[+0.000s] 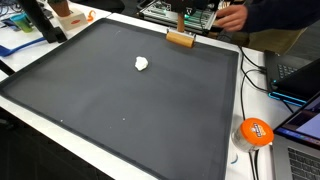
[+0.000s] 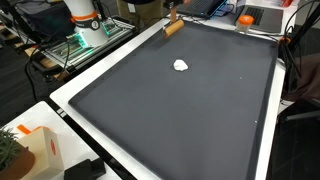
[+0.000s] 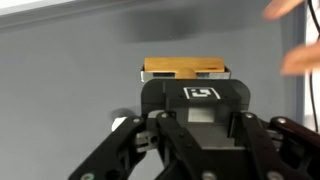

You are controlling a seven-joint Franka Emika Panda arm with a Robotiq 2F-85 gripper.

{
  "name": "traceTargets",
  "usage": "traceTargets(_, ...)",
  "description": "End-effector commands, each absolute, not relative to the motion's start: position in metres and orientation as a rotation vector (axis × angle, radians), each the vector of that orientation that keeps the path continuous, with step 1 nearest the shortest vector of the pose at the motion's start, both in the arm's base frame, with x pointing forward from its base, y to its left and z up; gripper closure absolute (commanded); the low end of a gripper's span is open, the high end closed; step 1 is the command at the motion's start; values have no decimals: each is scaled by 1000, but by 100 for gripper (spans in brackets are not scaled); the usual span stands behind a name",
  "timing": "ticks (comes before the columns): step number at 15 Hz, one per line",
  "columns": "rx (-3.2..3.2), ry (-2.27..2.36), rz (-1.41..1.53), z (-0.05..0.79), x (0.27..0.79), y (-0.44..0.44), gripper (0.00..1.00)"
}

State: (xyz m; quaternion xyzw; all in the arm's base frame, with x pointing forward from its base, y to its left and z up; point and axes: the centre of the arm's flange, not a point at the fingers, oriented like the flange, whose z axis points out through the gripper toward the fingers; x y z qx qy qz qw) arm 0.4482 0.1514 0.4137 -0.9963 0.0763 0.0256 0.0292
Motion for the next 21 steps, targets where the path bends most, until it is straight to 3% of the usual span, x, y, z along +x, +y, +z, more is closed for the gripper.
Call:
traceTargets(1, -3101, 250, 12, 420, 436, 150, 78)
traceTargets(3, -3087, 229, 56, 416, 447, 151, 78)
traceTargets(4, -3089, 227, 53, 416, 447, 151, 53)
traceTargets(10, -3090, 228, 64, 413, 448, 151, 53)
traceTargets(11, -3090, 228, 64, 413, 448, 151, 78)
traceTargets(14, -3086, 316, -98, 415, 431, 152, 78)
traceTargets(21, -3218, 370, -473, 437, 329, 119, 78)
